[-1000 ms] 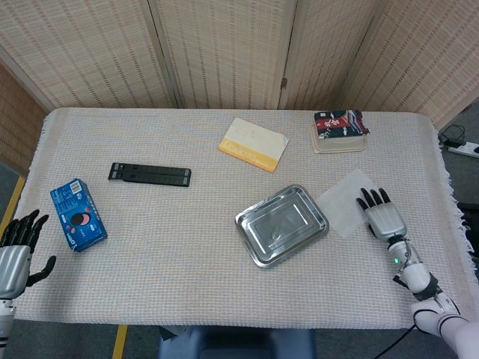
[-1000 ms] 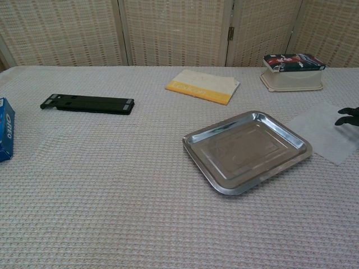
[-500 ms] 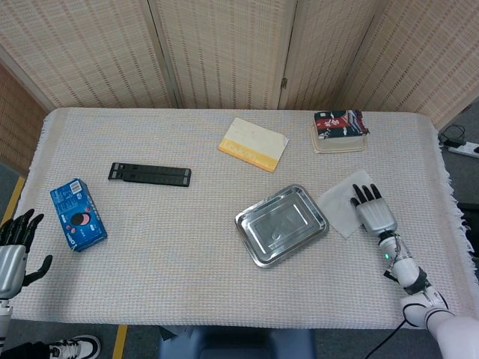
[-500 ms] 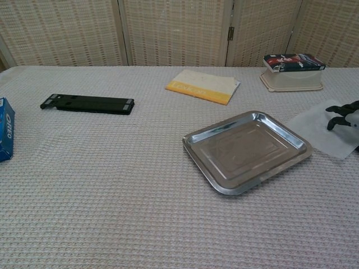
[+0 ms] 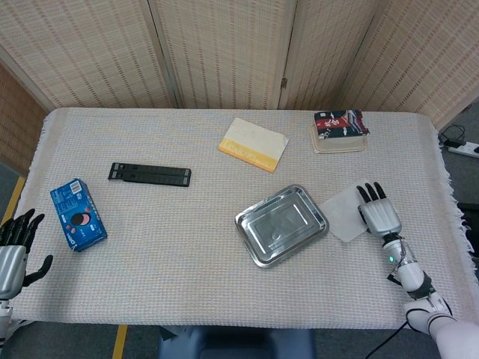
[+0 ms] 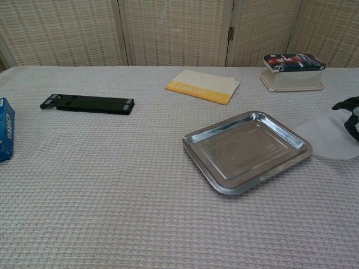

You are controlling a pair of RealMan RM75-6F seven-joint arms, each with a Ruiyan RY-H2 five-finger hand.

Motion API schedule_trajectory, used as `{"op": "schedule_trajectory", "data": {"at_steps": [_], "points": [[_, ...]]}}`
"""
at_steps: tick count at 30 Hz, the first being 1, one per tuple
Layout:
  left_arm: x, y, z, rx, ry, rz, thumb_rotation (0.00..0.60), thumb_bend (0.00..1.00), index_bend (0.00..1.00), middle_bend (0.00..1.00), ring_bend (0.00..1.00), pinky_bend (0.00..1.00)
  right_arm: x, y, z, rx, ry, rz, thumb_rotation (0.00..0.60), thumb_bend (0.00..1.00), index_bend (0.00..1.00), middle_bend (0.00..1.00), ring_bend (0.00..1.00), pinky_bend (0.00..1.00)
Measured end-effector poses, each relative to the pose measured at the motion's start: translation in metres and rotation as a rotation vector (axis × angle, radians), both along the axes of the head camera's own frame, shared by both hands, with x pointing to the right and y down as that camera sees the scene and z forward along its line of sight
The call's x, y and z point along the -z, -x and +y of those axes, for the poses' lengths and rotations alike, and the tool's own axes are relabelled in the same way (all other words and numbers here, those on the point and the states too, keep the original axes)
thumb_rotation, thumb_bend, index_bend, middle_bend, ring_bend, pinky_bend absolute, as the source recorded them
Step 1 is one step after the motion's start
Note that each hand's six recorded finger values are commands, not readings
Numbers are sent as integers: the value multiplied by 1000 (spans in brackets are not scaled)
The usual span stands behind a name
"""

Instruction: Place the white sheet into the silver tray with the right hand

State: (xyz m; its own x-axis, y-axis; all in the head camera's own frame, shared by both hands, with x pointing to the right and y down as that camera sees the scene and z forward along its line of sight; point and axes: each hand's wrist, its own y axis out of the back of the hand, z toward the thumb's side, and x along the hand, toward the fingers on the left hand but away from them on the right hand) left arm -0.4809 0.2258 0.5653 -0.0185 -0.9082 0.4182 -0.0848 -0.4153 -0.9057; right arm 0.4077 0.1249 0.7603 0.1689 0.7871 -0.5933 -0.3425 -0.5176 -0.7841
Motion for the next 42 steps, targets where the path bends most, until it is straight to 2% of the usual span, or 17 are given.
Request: {"op": "schedule_trajectory", "data": {"at_steps": [8,14,18,21,27,31,34,42], "points": [[2,-1,0,-5,-9,9,600,429,0,0,0,0,17,2,-9,-27,-76,-63,600,448,753,147,0,0],[3,-2,1,-8,-15,13,600,429,0,0,0,0,38,9,-21,-52,-188,-154,600,448,755,154,9,0],[4,-2,1,-9,-17,14,600,429,0,0,0,0,59,22,-28,-54,-309,-246,600,447,756,155,10,0],[4,-3,2,-12,-16,15,600,429,0,0,0,0,68,35,-29,-64,-371,-341,600,448,756,155,10,0],[7,-2,2,-9,-22,20,600,429,0,0,0,0,75,69,-32,-55,-438,-483,600,448,756,156,16,0],[9,0,1,-2,-26,25,600,429,0,0,0,0,76,86,-33,-45,-456,-544,600,448,756,156,19,0],[10,0,1,1,-28,30,600,429,0,0,0,0,73,93,-30,-36,-439,-563,600,448,756,156,20,0],[11,-3,2,-15,-22,40,600,429,0,0,0,0,42,115,-6,-47,-318,-573,600,448,756,161,18,0]]}}
